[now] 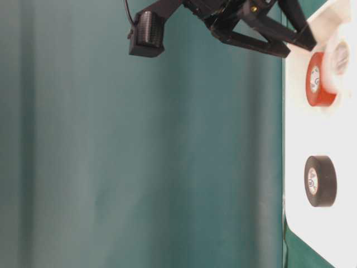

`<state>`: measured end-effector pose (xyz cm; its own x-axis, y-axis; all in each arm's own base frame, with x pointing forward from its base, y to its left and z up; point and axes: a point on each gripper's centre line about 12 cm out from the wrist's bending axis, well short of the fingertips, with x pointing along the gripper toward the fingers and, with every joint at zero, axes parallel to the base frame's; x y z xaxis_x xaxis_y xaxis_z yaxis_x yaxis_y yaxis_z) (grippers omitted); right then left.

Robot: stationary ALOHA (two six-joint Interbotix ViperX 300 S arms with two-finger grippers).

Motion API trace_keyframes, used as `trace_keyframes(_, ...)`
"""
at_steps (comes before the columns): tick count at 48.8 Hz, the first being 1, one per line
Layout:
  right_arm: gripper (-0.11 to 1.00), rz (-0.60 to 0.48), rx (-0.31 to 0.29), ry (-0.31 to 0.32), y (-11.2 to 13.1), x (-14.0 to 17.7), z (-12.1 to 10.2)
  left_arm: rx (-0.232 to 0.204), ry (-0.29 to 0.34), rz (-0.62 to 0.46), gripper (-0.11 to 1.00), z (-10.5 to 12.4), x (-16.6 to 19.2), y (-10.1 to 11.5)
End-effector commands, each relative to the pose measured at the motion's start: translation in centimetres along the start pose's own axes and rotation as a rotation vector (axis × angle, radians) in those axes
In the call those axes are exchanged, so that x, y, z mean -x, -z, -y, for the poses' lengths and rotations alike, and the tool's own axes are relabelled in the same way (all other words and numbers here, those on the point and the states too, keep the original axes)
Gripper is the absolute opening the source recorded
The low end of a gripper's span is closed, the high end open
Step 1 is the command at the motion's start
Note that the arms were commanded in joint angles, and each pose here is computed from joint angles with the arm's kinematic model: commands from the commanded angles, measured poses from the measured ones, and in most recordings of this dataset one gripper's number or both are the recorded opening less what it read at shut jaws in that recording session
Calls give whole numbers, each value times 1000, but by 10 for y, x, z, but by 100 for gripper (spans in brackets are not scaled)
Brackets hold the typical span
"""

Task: Put the tape into the white case with the right arm.
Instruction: 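Carry the white tape roll into the tray below the red roll, then open the right gripper and withdraw it to the right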

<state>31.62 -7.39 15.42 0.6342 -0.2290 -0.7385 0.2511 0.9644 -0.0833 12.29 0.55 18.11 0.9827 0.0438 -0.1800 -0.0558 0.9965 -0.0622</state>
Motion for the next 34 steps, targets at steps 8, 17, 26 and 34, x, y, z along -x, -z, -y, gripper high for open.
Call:
trace_keyframes(8,72,11,-3,-1,-2,2,0,2,-1,12,0,0,0,-5)
trace_keyframes(17,72,1,-3,3,3,4,1,2,-1,14,0,0,0,-5)
trace_keyframes(26,72,2,-18,3,22,21,3,2,-1,14,0,0,0,-5)
trace_keyframes(34,72,27,-45,-1,39,41,4,2,-1,14,0,0,0,-5)
